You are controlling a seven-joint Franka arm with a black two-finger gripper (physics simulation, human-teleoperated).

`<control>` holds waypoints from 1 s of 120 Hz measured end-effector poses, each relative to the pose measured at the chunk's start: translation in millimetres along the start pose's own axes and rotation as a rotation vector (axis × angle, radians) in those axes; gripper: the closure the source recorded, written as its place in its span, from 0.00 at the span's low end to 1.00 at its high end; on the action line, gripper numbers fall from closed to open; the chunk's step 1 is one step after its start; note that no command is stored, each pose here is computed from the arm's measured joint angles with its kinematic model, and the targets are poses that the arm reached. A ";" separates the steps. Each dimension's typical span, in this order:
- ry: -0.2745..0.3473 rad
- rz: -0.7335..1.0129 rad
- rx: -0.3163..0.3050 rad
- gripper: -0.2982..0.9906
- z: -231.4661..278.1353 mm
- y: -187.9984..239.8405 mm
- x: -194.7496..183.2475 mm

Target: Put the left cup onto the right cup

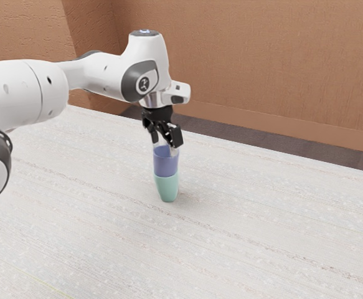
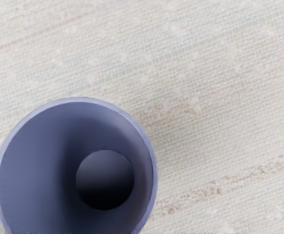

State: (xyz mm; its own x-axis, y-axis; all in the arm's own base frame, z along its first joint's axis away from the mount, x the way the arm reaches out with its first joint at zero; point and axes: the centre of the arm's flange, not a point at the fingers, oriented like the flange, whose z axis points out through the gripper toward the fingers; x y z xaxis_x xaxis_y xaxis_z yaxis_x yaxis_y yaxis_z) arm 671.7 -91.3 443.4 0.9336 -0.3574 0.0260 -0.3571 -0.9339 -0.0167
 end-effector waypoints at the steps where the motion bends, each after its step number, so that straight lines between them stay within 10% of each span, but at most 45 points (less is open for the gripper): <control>1: 0.000 0.000 0.000 0.25 -1.0 0.0 -0.3; 120: 0.037 -0.020 -0.031 0.23 -124.7 -8.1 -63.3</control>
State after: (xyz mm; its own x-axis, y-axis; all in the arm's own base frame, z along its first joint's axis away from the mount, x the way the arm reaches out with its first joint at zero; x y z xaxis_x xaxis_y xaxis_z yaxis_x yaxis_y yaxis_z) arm 611.7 -61.9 566.5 0.9391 -0.3378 0.0633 -0.3393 -0.9406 0.0148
